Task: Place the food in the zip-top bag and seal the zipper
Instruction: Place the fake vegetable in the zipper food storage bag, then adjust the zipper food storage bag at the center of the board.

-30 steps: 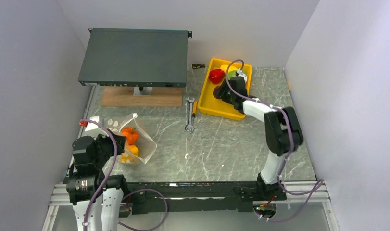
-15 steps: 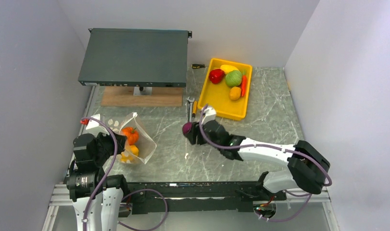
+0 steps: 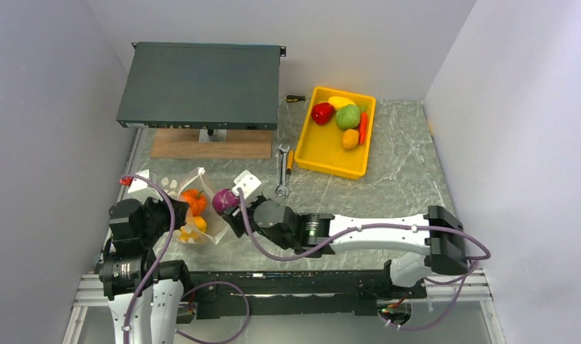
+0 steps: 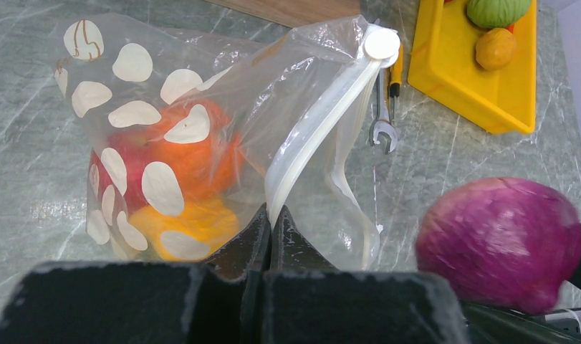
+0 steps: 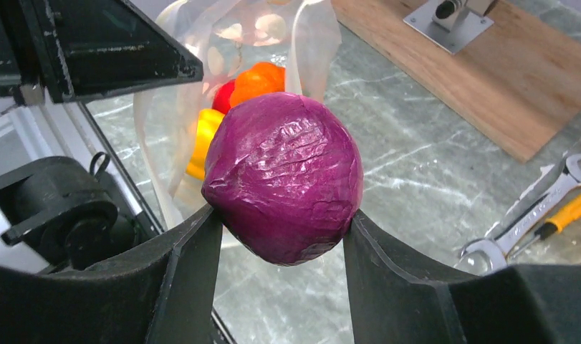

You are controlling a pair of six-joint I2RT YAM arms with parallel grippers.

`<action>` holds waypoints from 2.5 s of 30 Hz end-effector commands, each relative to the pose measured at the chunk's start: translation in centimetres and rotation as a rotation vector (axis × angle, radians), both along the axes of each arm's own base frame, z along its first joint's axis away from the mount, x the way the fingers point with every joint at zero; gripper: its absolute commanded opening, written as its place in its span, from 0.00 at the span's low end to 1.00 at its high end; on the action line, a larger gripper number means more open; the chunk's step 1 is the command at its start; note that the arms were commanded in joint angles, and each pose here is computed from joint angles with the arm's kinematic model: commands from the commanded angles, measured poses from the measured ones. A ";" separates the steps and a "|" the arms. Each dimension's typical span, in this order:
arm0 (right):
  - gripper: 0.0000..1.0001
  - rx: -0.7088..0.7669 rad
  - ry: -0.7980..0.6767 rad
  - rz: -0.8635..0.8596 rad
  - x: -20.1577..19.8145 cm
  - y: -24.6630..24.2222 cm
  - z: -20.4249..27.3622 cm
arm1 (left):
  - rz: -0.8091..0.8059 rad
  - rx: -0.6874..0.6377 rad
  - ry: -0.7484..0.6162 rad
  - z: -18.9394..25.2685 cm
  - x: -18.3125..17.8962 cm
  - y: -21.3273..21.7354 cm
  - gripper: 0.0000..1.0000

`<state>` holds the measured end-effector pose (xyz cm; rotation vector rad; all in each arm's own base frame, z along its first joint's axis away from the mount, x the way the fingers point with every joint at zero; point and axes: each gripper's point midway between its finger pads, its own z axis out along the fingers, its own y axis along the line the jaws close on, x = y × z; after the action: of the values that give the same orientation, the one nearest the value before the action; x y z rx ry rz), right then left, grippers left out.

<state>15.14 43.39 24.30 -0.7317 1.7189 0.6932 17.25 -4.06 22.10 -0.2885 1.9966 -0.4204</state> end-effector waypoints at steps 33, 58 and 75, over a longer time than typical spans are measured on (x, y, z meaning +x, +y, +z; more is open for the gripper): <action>0.78 -0.152 0.148 -0.142 2.0 2.8 -7.7 | -0.013 0.011 -0.053 1.2 0.3 -0.1 0.00; 0.00 0.099 0.331 0.137 -0.4 9.3 4.7 | 0.168 -0.072 -0.082 9.8 -3.9 1.0 0.00; 0.00 0.106 0.276 0.078 0.9 7.1 6.9 | 0.183 -0.088 -0.056 7.6 -3.7 1.1 0.00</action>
<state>15.69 50.78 25.84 -0.7324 2.0174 0.8715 13.10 -3.41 30.77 -0.4802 1.8894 -0.4136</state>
